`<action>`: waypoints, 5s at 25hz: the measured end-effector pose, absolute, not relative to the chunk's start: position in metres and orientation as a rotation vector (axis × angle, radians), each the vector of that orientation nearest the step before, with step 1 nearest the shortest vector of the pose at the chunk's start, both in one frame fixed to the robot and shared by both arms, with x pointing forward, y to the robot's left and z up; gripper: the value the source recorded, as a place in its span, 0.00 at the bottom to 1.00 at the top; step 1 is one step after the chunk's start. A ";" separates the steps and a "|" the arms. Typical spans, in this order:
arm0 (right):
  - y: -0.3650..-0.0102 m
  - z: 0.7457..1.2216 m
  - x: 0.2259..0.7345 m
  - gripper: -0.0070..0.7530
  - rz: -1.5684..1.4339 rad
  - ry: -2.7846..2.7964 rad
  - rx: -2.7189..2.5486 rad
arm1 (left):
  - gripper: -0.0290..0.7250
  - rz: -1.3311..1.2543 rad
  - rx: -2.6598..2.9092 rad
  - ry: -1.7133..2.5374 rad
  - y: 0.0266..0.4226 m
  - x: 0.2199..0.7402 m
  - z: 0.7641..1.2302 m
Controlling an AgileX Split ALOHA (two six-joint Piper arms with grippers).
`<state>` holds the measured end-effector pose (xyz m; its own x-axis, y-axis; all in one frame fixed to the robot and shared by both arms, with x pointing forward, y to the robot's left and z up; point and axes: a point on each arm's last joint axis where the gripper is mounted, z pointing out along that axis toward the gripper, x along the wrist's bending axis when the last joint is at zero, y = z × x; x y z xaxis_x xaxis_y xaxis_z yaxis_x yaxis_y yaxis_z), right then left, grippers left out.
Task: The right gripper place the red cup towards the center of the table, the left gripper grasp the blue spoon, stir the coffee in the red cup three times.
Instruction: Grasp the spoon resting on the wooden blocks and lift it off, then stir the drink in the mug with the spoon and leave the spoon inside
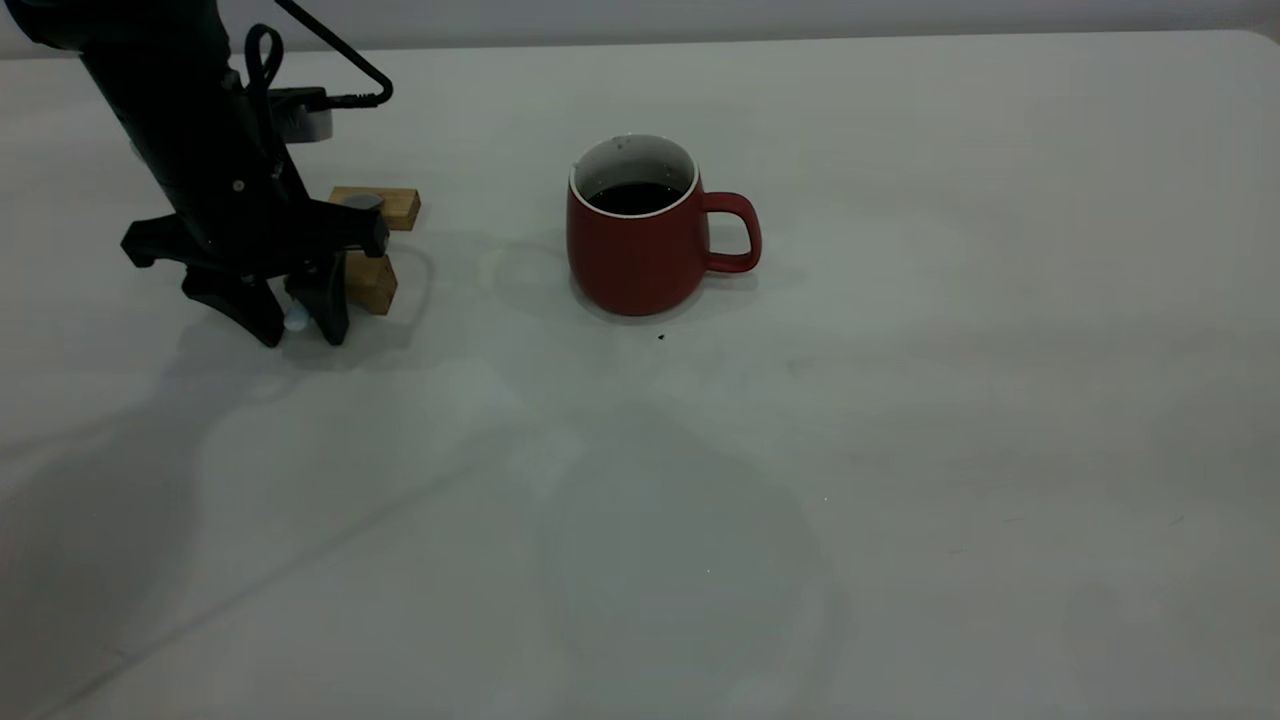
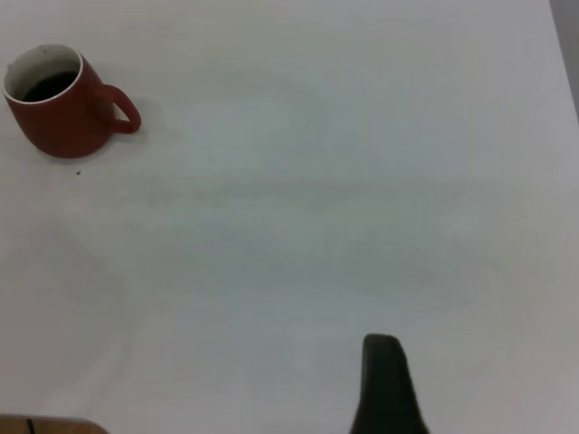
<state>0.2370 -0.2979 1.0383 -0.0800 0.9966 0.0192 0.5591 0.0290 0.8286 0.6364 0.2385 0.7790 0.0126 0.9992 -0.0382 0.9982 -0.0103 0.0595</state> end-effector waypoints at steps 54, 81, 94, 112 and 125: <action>-0.298 1.038 0.237 0.77 0.925 1.704 1.588 | 0.21 -1.540 -0.183 2.645 0.104 0.670 0.946; -0.298 1.038 0.237 0.77 0.924 1.703 1.588 | 0.21 -1.433 -0.481 2.686 0.112 0.692 0.848; -0.298 1.038 0.237 0.77 0.925 1.703 1.588 | 0.21 -1.436 -0.328 2.823 0.097 0.680 0.843; -0.298 1.038 0.237 0.77 0.925 1.703 1.588 | 0.21 -1.364 -0.367 2.727 0.076 0.683 0.828; -0.298 1.038 0.237 0.77 0.925 1.703 1.588 | 0.21 -1.254 -0.389 2.790 0.109 0.691 0.823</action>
